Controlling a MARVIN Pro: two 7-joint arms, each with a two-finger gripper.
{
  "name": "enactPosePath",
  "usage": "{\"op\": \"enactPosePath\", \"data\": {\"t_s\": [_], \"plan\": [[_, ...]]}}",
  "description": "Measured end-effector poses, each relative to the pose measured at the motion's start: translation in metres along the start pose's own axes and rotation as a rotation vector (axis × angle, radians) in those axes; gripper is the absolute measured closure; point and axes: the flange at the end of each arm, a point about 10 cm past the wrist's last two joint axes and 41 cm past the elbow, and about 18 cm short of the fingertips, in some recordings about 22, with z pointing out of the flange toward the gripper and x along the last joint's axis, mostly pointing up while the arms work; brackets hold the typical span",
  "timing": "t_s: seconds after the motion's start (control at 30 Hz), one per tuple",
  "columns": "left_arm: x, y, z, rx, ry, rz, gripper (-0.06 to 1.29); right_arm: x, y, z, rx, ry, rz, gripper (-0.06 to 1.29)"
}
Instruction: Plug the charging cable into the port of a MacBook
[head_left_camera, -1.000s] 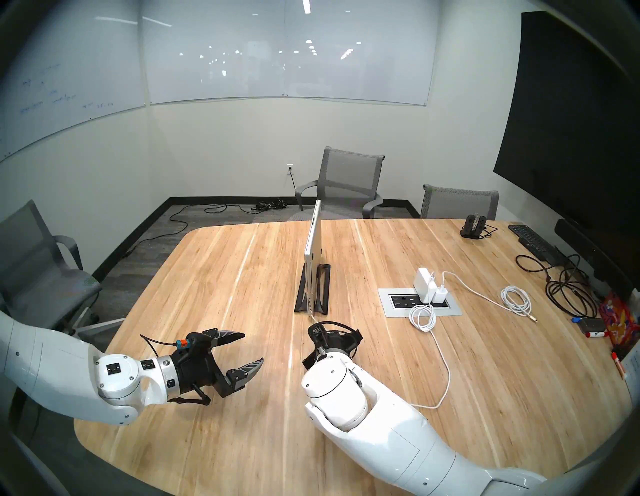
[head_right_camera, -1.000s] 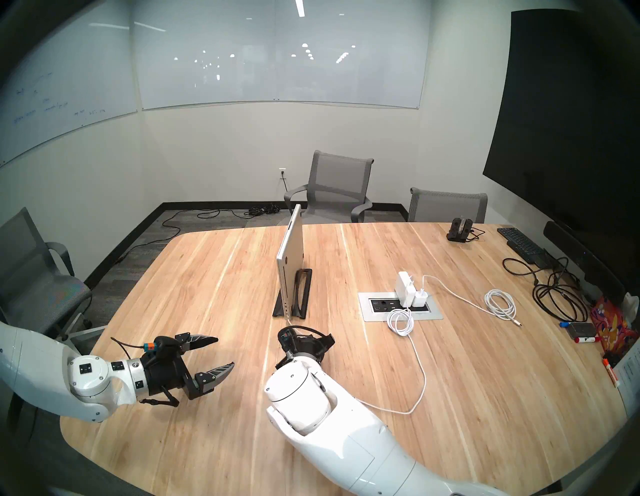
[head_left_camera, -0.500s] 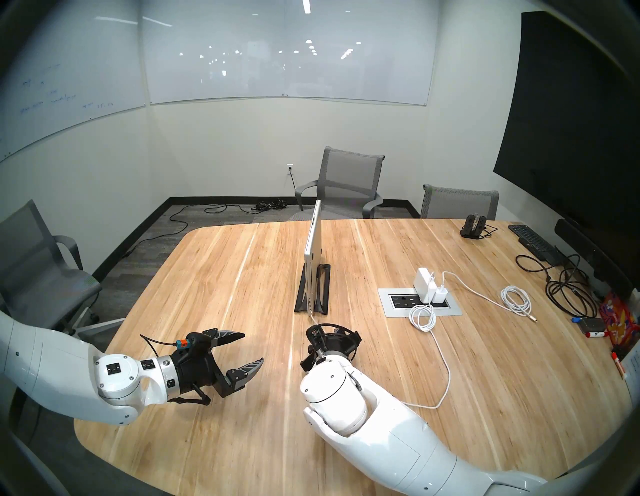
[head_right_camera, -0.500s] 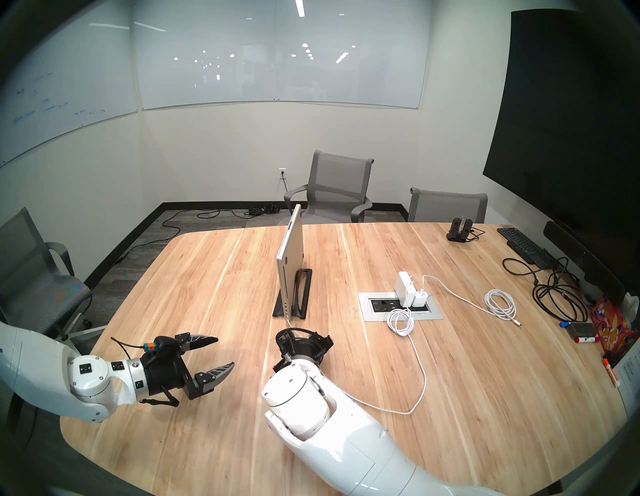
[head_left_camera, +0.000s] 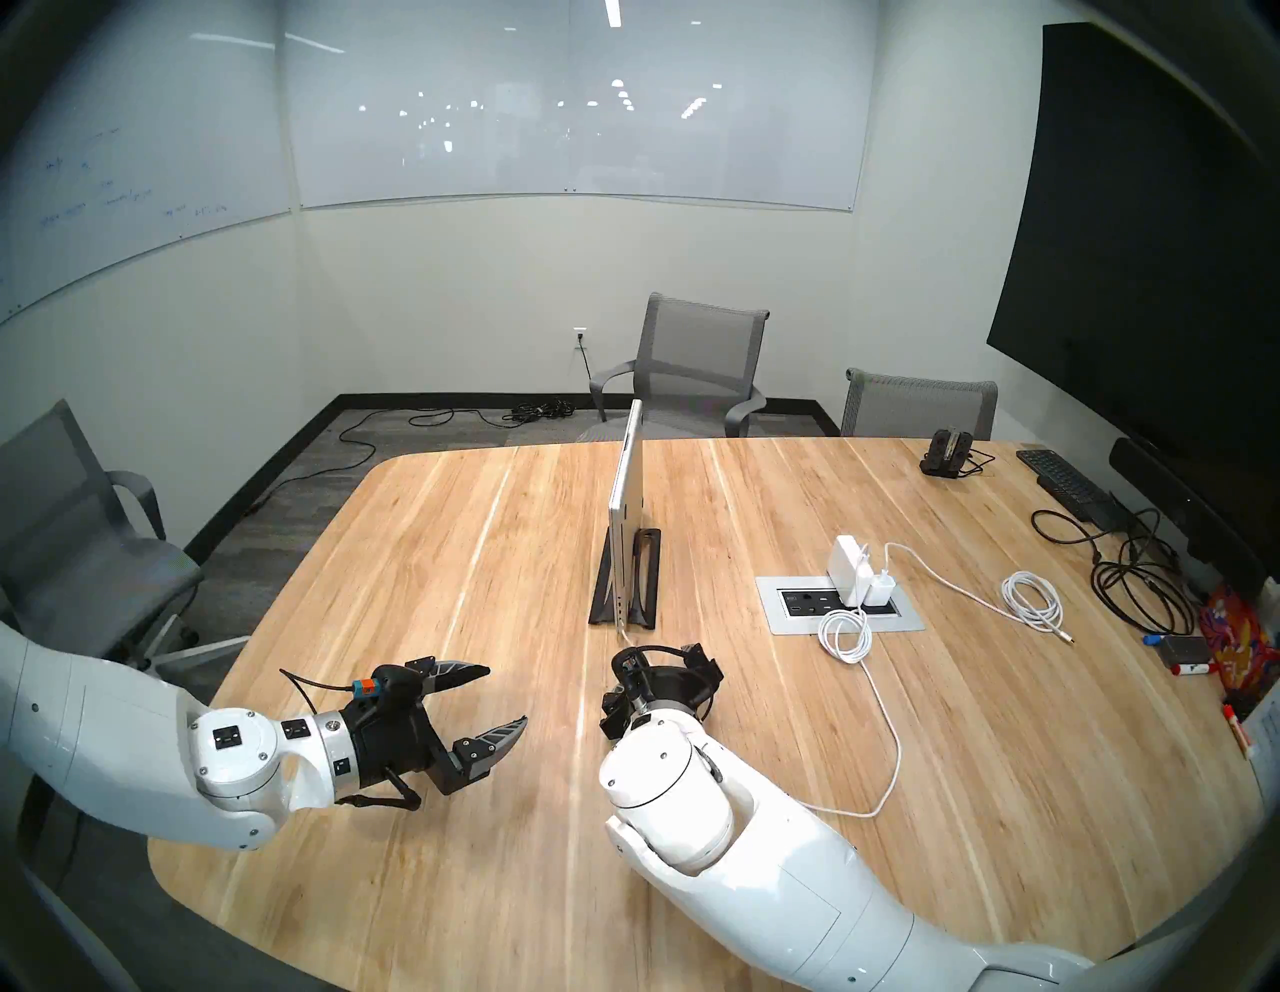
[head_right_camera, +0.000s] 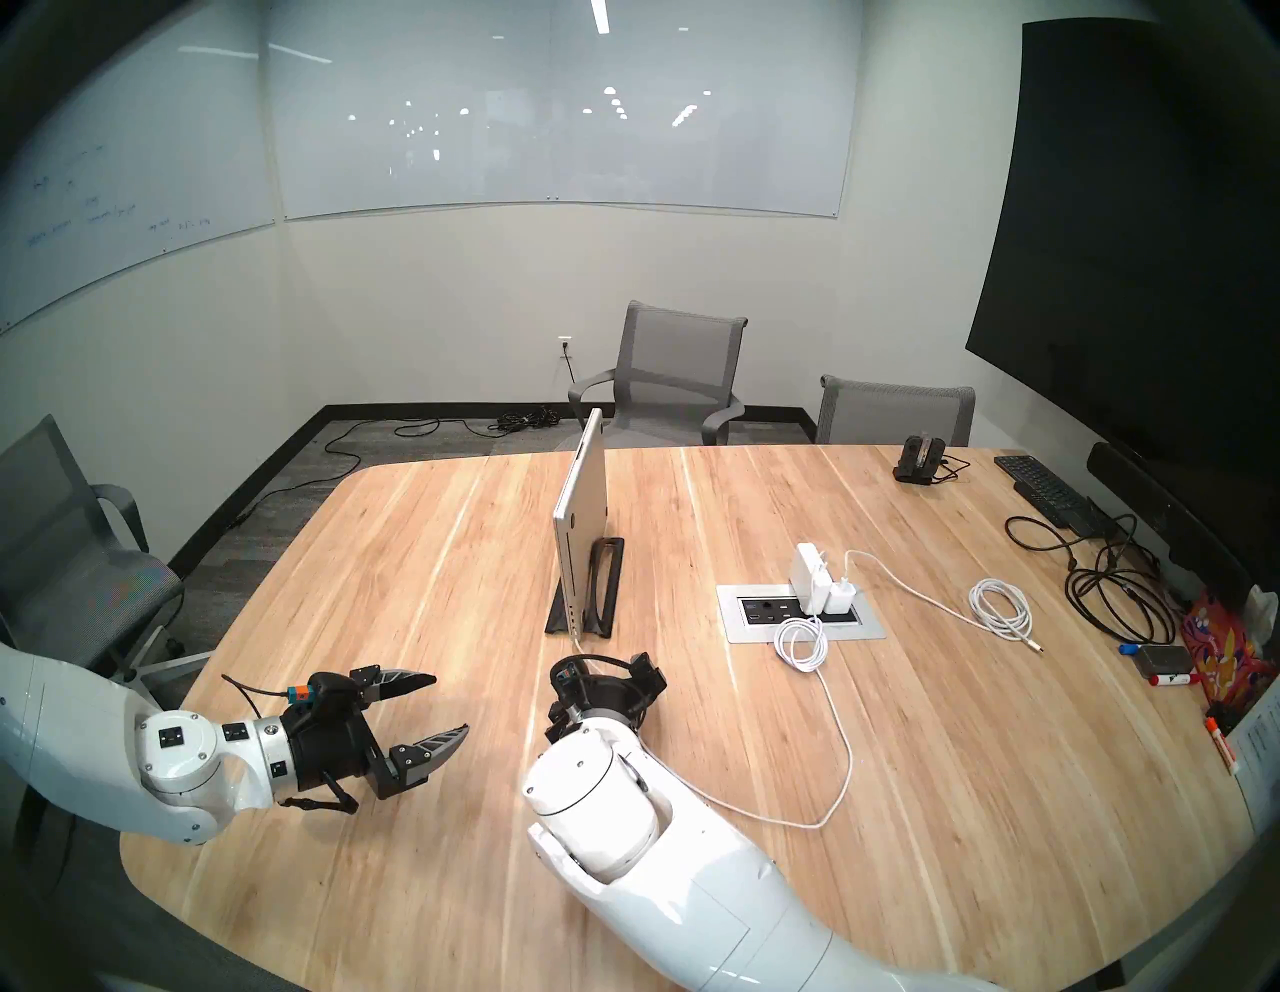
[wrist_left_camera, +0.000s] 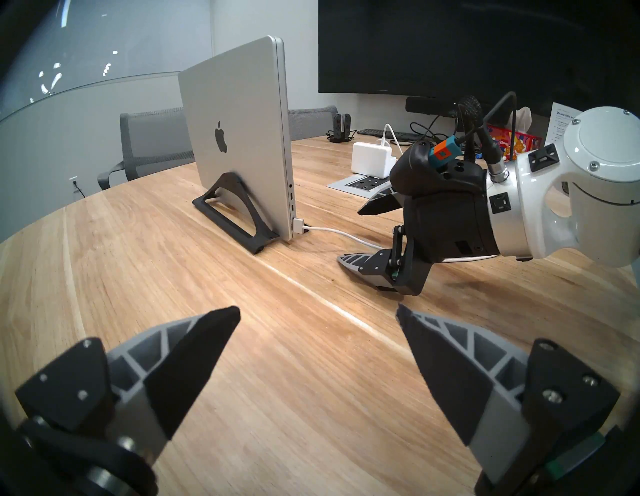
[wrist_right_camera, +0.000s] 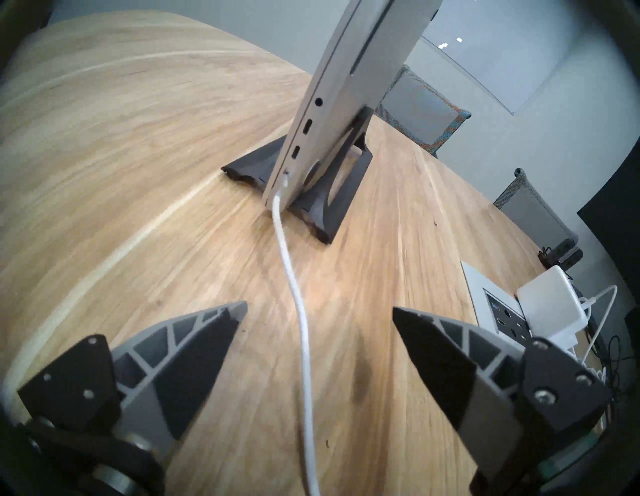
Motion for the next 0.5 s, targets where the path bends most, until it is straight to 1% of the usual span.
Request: {"op": "enactPosePath", "data": {"t_s": [0.1,0.17,0.2,0.27,0.3,0.33,0.37,0.5], "plan": [[0.0,0.0,0.0,0.0,0.0,0.0,0.03,-0.0017,-0.001,-0.0001,0.004,-0.005,0.001,0.08],[0.0,0.0,0.0,0.0,0.0,0.0,0.03,-0.0029,-0.0016,0.0,0.007,-0.008,0.001,0.09],[0.0,0.0,0.0,0.0,0.0,0.0,0.03,-0.0034,-0.0018,0.0,0.008,-0.01,0.002,0.15],[0.0,0.0,0.0,0.0,0.0,0.0,0.03,-0.0037,-0.0019,0.0002,0.01,-0.012,0.003,0.42],[0.0,0.0,0.0,0.0,0.0,0.0,0.03,-0.004,-0.002,0.0003,0.011,-0.013,0.003,0.63],[0.0,0.0,0.0,0.0,0.0,0.0,0.03,-0.004,-0.0021,0.0004,0.011,-0.013,0.003,0.76],[0.0,0.0,0.0,0.0,0.0,0.0,0.03,-0.0041,-0.0021,0.0006,0.012,-0.014,0.003,0.81],[0.0,0.0,0.0,0.0,0.0,0.0,0.03,-0.0044,-0.0023,0.0015,0.014,-0.015,0.003,0.83]]}}
